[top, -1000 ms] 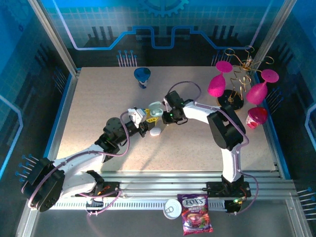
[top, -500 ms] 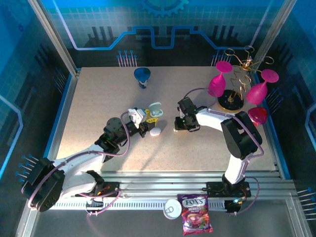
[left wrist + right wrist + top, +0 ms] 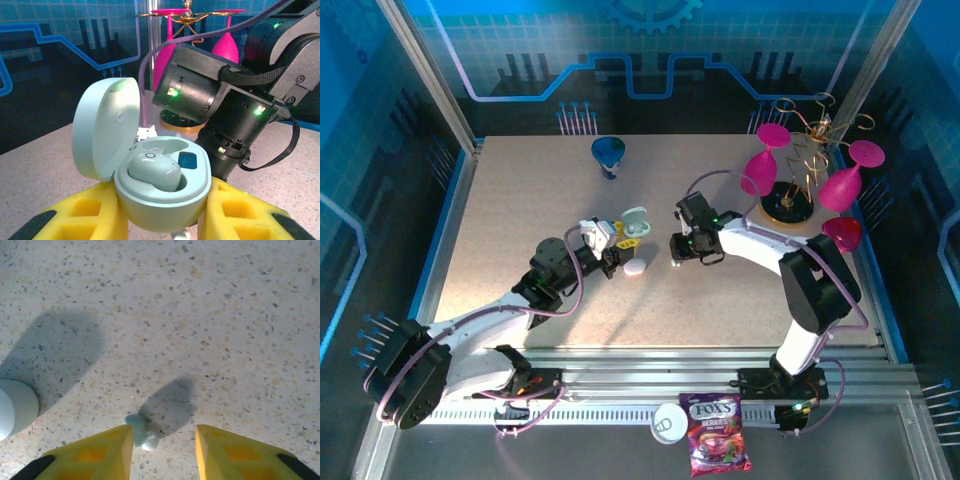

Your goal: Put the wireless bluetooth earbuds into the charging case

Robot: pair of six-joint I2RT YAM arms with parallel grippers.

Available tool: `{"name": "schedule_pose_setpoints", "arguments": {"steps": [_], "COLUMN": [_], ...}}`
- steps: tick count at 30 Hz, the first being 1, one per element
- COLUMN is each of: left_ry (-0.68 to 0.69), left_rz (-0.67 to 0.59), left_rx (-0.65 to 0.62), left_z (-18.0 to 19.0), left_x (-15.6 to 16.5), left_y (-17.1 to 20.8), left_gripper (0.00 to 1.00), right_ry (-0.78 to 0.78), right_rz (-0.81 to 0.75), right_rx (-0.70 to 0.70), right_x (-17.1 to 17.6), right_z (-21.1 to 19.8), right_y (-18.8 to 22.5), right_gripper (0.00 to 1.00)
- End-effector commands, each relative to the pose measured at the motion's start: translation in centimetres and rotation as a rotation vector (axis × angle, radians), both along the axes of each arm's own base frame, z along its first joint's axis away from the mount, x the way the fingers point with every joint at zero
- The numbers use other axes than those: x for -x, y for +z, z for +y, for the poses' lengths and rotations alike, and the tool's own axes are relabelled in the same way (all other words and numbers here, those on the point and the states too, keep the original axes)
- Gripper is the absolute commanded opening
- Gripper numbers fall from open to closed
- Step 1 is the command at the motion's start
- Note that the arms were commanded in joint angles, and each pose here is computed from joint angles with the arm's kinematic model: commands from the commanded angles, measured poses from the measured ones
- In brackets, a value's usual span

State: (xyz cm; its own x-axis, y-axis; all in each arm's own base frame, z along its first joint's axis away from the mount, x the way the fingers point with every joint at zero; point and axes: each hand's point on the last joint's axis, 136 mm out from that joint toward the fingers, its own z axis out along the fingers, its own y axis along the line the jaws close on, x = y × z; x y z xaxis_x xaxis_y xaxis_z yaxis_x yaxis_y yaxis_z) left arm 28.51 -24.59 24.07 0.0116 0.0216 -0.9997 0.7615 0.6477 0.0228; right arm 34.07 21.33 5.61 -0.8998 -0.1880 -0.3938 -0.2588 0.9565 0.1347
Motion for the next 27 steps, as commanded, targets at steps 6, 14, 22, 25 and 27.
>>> {"name": "schedule_pose_setpoints", "arguments": {"steps": [6,14,22,25,27], "left_ry": [0.040,0.070,0.070,0.071,0.073], "left_rz": [-0.059,-0.061,-0.061,-0.059,-0.063], "left_rx": [-0.004,-0.016,-0.023,-0.023,-0.022], "left_z": [1.1,1.6,1.6,1.6,1.6], "left_x": [0.3,0.2,0.1,0.1,0.1], "left_y": [1.3,1.1,1.0,1.0,1.1], "left_gripper": [0.31,0.31,0.31,0.31,0.31], "right_ry": [0.103,0.136,0.159,0.160,0.161], "right_rz": [0.023,0.008,0.011,0.016,0.016], "right_rx": [0.287,0.375,0.408,0.418,0.430], "right_x": [1.1,1.2,1.6,1.6,1.6], "right_z": [0.1,1.3,2.3,2.3,2.2], "right_y": [-0.8,-1.1,-1.7,-2.0,-2.2], "right_gripper": [0.31,0.28,0.25,0.25,0.24]}}
